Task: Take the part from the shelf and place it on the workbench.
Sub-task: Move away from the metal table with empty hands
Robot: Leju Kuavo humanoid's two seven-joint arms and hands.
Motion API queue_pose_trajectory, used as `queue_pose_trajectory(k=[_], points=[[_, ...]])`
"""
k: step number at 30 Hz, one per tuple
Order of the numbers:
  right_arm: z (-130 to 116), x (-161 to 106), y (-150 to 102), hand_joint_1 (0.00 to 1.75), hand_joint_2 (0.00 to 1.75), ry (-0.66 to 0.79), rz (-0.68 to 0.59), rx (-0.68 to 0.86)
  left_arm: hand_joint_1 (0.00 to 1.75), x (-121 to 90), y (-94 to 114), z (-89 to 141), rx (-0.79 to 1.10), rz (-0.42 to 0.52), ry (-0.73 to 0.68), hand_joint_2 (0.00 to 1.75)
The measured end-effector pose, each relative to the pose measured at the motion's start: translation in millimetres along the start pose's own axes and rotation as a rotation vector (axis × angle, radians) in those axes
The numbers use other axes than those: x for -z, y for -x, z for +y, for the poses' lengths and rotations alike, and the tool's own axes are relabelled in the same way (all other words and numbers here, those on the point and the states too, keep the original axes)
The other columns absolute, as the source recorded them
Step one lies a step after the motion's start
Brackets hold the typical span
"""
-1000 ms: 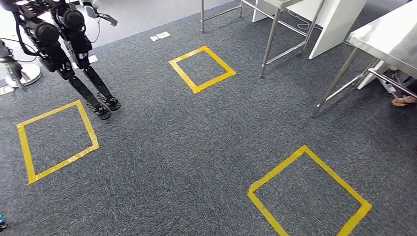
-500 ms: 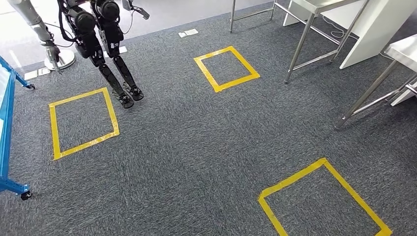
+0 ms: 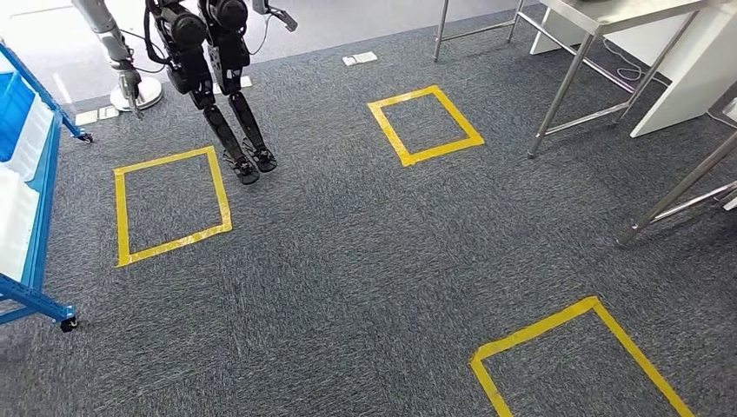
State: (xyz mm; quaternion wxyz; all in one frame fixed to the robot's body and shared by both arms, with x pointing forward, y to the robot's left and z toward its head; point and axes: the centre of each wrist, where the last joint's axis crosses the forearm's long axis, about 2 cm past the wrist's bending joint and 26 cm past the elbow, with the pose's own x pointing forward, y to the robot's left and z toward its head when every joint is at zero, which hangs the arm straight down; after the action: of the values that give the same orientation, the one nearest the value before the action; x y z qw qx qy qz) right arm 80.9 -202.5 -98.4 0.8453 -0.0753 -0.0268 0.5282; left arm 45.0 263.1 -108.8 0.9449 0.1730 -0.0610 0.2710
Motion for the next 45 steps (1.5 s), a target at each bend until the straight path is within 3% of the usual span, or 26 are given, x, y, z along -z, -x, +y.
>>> queue_pose_trajectory(k=[25,33,45], points=[[-1,1,3,0.0,0.0,-0.006,0.009,-0.06,0.0,-1,2,0,0.04,0.009,0.006,1.75],[-7,4,15,0.0,0.0,-0.033,0.074,0.024,0.0,-7,10,-11,0.138,-0.088,0.056,1.75],[-9,7,25,0.0,0.0,-0.052,0.123,0.113,0.0,-9,14,-16,0.206,-0.144,0.137,1.75]])
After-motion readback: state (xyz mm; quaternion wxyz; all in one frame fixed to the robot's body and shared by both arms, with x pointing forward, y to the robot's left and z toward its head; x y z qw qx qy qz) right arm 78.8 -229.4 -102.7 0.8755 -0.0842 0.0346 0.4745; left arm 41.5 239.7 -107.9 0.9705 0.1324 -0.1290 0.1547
